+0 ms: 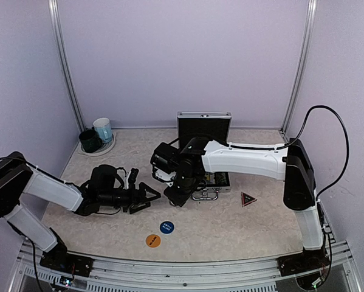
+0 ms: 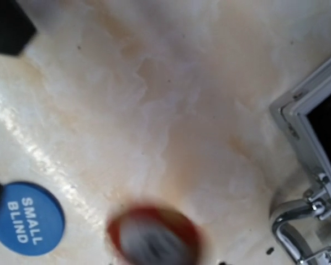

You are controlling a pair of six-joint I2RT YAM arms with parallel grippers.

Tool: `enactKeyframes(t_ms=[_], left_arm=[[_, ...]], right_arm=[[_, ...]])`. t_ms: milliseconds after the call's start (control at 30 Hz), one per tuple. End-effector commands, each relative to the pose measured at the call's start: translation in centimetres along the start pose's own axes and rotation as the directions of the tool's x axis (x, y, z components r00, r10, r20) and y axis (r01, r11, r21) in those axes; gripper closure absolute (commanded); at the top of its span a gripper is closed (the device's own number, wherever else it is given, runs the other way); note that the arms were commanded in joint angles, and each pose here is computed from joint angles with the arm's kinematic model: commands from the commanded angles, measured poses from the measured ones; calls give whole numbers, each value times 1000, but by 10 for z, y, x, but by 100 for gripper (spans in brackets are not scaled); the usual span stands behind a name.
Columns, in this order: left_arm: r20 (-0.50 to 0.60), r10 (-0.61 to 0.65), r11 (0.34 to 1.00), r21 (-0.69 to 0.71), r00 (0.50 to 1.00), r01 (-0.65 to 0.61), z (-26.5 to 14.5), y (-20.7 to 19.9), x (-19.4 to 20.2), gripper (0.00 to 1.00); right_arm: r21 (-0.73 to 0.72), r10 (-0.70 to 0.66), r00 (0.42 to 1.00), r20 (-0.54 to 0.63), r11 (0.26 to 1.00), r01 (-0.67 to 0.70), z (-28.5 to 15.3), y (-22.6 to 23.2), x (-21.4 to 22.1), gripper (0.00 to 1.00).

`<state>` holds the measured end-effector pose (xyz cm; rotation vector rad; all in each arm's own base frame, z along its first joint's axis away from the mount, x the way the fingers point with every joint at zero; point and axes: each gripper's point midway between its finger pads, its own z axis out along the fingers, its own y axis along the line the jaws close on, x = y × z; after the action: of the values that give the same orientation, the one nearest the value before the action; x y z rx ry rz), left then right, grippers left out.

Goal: Pack up texas hold em set

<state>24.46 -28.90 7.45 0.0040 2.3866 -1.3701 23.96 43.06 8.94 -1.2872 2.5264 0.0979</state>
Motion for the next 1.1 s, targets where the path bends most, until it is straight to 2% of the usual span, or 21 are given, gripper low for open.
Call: enactKeyframes(t_ms=[0, 300, 500, 733, 1067], left_arm=[[-3, 11, 990, 138, 1000, -10, 3, -27, -3, 13], [-44, -25, 987, 157, 999, 32, 17, -24, 4, 19], [-32, -59, 996, 67, 998, 61, 10, -1, 8, 21], [60, -84, 996, 6, 995, 84, -18, 17, 0, 21], [91, -84, 996, -10, 992, 85, -30, 23, 0, 19]], right_arm=[[-5, -18, 996, 84, 1000, 19, -29, 9, -16, 61], [0, -24, 997, 73, 1000, 24, -29, 11, -12, 59], [-67, -39, 999, -5, 997, 38, 0, 26, -1, 46], [-121, -42, 997, -59, 992, 35, 32, 39, -4, 35], [-122, 13, 991, -133, 992, -29, 61, 27, 6, 37]])
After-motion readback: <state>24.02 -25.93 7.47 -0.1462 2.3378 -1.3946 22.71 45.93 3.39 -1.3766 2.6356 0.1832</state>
